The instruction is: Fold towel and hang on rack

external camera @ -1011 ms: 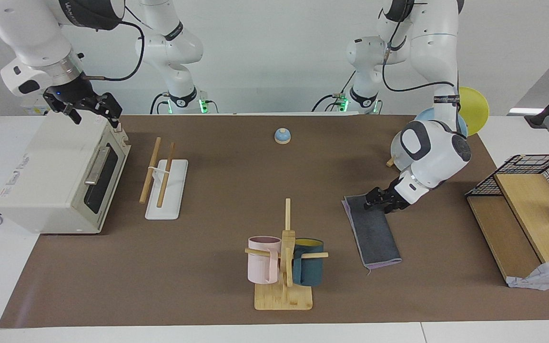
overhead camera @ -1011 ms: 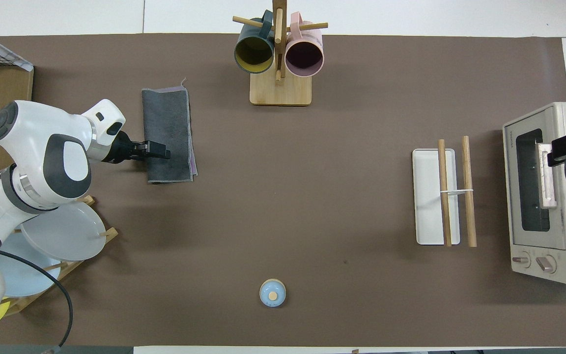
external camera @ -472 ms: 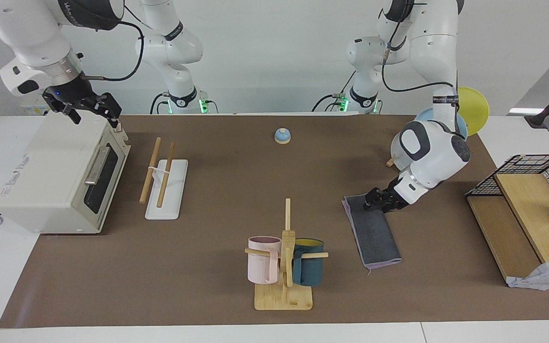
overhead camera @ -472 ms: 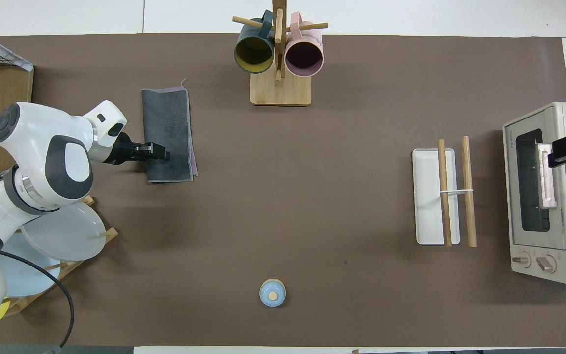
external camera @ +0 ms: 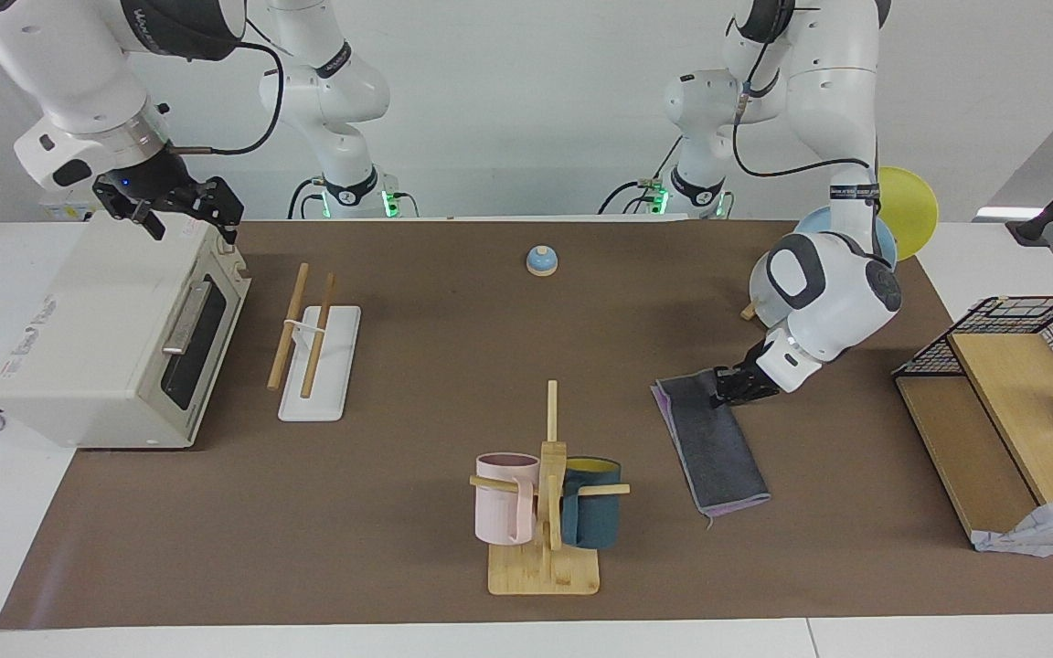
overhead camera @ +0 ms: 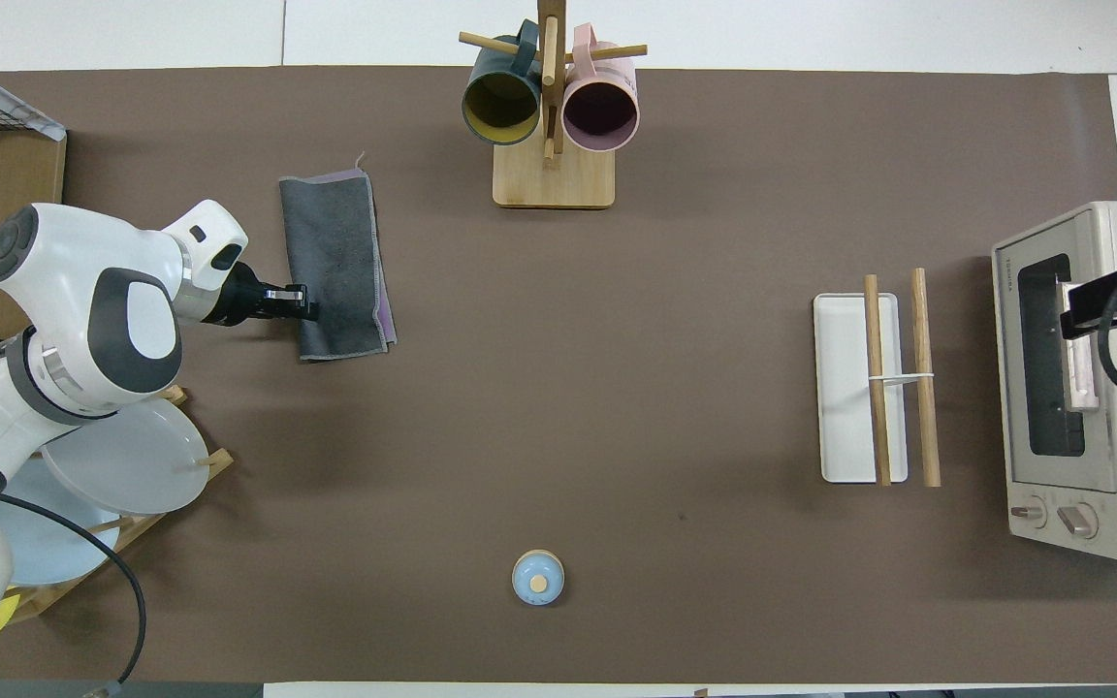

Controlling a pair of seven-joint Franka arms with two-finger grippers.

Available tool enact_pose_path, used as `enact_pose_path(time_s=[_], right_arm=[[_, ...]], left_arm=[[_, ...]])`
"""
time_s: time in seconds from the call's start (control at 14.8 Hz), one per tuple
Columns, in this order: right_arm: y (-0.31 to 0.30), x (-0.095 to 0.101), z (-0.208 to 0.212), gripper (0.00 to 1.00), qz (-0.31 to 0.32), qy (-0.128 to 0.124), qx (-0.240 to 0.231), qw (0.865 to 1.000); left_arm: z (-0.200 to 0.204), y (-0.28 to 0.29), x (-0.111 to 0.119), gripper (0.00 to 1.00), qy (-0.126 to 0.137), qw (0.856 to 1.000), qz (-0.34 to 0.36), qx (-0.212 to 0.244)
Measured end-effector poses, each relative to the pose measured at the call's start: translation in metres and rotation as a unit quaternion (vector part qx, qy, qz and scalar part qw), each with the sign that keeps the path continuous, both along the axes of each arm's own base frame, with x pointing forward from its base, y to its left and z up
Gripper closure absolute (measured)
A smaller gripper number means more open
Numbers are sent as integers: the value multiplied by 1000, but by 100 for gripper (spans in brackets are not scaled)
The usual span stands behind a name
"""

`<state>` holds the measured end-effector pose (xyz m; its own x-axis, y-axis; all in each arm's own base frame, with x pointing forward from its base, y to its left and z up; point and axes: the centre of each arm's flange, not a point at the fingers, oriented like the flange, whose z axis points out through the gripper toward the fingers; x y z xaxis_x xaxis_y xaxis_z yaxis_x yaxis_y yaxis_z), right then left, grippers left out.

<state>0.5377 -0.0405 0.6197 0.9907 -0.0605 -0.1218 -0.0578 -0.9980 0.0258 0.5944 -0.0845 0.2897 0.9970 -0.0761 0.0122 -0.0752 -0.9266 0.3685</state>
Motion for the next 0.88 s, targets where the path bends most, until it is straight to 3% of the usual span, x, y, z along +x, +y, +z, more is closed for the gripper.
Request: enact_pose_path(time_s=[0.34, 0.54, 0.74, 0.88], right_arm=[[5, 0, -4, 0, -7, 2, 32, 999], [16, -1, -7, 0, -95, 9, 82, 992], [30, -2, -7, 0, -198, 28, 121, 972], [41, -5, -10, 0, -273, 52, 160, 947]], left_arm=[[24, -5, 10, 98, 19, 998, 59, -9], [70, -25, 13, 98, 55, 988, 144, -19], [122, -56, 3, 98, 93, 967, 236, -18], [156, -79, -7, 98, 116, 949, 293, -5]])
